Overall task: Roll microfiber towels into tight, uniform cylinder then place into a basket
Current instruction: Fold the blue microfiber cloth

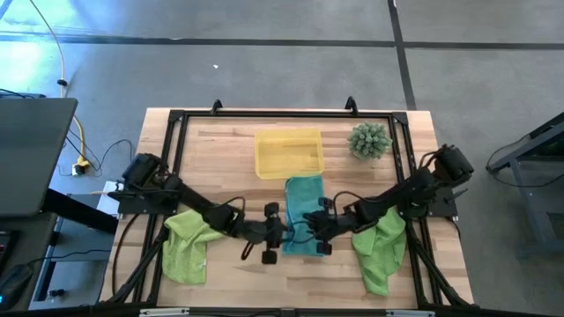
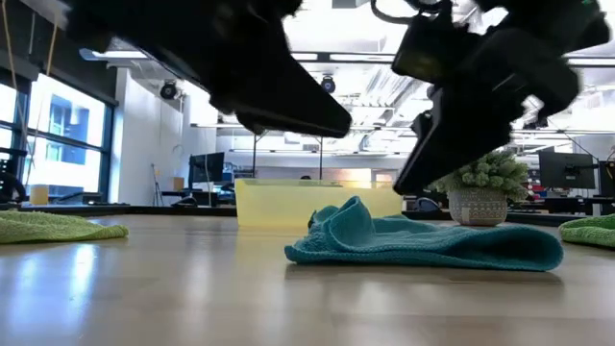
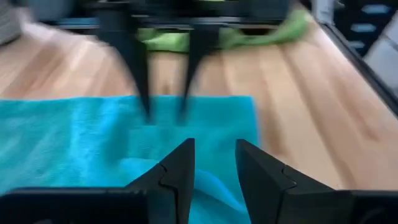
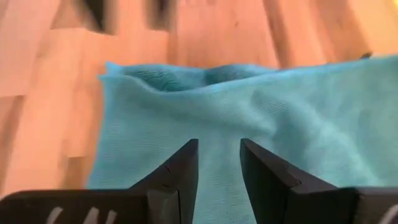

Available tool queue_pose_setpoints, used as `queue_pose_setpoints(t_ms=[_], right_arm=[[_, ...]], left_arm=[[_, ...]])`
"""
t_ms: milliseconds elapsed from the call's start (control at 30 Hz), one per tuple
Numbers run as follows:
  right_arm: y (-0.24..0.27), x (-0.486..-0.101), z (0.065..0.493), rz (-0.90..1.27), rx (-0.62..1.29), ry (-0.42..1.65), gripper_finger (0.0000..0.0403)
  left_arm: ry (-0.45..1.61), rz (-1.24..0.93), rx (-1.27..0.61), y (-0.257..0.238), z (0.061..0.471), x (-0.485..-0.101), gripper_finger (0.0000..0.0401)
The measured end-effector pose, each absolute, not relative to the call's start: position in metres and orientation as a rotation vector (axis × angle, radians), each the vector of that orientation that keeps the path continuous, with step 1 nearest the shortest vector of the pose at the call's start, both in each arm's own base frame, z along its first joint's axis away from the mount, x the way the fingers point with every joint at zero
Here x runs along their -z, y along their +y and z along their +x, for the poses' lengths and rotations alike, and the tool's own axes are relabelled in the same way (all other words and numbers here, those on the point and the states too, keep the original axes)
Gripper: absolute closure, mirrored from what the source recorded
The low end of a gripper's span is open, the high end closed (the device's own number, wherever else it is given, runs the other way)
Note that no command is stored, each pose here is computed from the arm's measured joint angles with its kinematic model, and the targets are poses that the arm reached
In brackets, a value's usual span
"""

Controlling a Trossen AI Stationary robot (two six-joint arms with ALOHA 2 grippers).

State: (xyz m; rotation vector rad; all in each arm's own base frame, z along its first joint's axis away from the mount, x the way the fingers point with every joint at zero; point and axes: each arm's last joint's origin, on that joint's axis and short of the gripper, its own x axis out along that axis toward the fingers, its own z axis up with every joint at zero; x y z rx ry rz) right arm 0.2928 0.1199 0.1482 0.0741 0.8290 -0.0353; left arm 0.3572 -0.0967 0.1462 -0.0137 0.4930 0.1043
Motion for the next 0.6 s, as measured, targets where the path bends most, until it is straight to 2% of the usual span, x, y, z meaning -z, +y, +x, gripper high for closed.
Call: queue_pose_setpoints(t_ms=[300, 600], right_arm=[[0.141, -0.125, 0.286, 0.147, 0.108, 0.878, 0.0291], [0.158, -0.113, 0.279, 0.196, 0.084, 0.917, 0.0291]], left_arm=[[0.528, -0.025, -0.185, -0.064, 0.367, -0.13, 0.0311], [0.623, -0.079, -0.116, -0.039, 0.372, -0.105, 0.0314]])
